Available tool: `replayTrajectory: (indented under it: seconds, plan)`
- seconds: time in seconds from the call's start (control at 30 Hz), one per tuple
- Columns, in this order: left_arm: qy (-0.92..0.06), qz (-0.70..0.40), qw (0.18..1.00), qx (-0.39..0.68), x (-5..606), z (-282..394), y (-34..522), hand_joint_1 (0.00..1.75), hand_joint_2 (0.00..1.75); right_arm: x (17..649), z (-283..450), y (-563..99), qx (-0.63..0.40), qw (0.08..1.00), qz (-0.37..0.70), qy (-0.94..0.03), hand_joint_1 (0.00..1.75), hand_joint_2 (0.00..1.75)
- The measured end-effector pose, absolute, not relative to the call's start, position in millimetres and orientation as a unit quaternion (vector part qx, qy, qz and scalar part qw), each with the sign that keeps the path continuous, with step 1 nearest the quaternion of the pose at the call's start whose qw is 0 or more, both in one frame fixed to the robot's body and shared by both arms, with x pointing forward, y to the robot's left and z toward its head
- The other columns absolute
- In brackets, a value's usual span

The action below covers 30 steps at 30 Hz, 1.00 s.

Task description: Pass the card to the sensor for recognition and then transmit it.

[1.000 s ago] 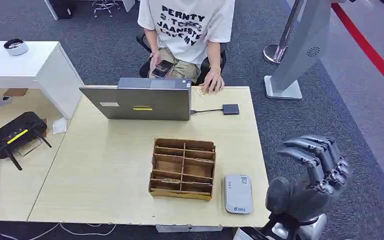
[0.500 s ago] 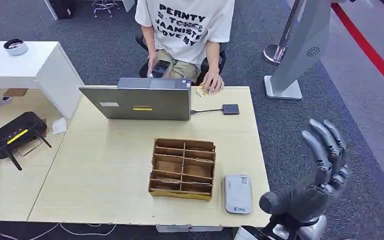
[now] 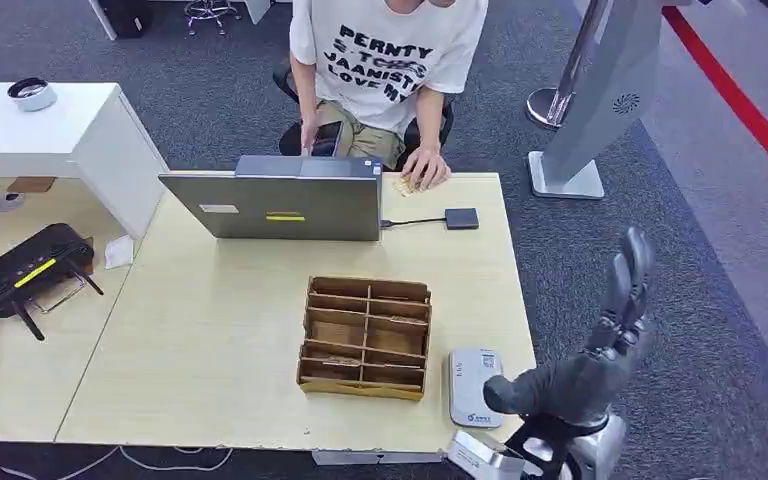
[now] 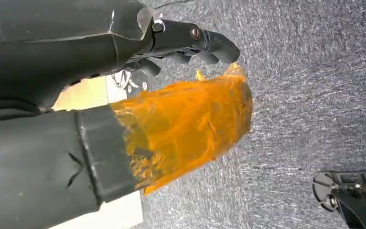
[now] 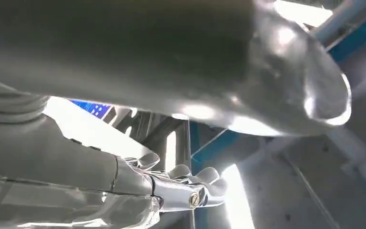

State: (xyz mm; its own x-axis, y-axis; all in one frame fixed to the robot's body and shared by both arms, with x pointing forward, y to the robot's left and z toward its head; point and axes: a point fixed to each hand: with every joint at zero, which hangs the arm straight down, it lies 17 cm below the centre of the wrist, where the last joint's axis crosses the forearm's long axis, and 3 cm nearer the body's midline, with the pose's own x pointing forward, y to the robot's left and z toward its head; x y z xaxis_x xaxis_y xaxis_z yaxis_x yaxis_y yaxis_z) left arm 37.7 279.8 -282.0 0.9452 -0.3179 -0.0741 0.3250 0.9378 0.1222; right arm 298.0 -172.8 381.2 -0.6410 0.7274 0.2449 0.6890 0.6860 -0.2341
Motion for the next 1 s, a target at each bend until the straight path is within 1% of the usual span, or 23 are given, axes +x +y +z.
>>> replayTrajectory:
  seconds: [0.07, 0.1, 0.13, 0.17, 0.2, 0.27, 0.63, 0.87, 0.93, 1.0]
  plan:
    - [0.023, -0.165, 0.984, 0.066, 39, -282, 280, 0.00, 0.00, 309, 375, -170, -0.397, 0.172, 0.072, -0.898, 0.00, 0.00]
    - [0.015, -0.145, 0.987, 0.064, 43, -282, 278, 0.00, 0.00, 314, 373, -170, -0.401, 0.177, 0.076, -0.896, 0.00, 0.00]
    - [0.000, -0.091, 0.994, 0.059, 49, -282, 272, 0.00, 0.00, 318, 370, -173, -0.406, 0.182, 0.078, -0.892, 0.00, 0.00]
    - [-0.013, -0.009, 0.998, 0.053, 57, -282, 268, 0.00, 0.00, 320, 370, -177, -0.412, 0.183, 0.078, -0.889, 0.00, 0.00]
    - [-0.019, 0.097, 0.994, 0.042, 62, -282, 265, 0.00, 0.00, 323, 370, -179, -0.416, 0.183, 0.078, -0.887, 0.00, 0.00]
    - [-0.023, 0.204, 0.978, 0.027, 66, -281, 259, 0.00, 0.00, 325, 367, -185, -0.421, 0.186, 0.076, -0.885, 0.00, 0.00]
    - [-0.015, 0.243, 0.970, 0.022, 62, -281, 254, 0.00, 0.00, 321, 373, -215, -0.445, 0.187, 0.049, -0.874, 0.00, 0.00]
    - [-0.015, 0.252, 0.967, 0.023, 62, -281, 254, 0.00, 0.00, 310, 381, -240, -0.429, 0.196, -0.010, -0.882, 0.00, 0.00]
    - [-0.014, 0.258, 0.966, 0.023, 61, -281, 252, 0.00, 0.00, 311, 372, -248, -0.395, 0.231, -0.050, -0.888, 0.00, 0.00]
    - [-0.013, 0.272, 0.962, 0.023, 62, -281, 251, 0.00, 0.00, 326, 352, -252, -0.302, 0.314, -0.122, -0.892, 0.00, 0.00]
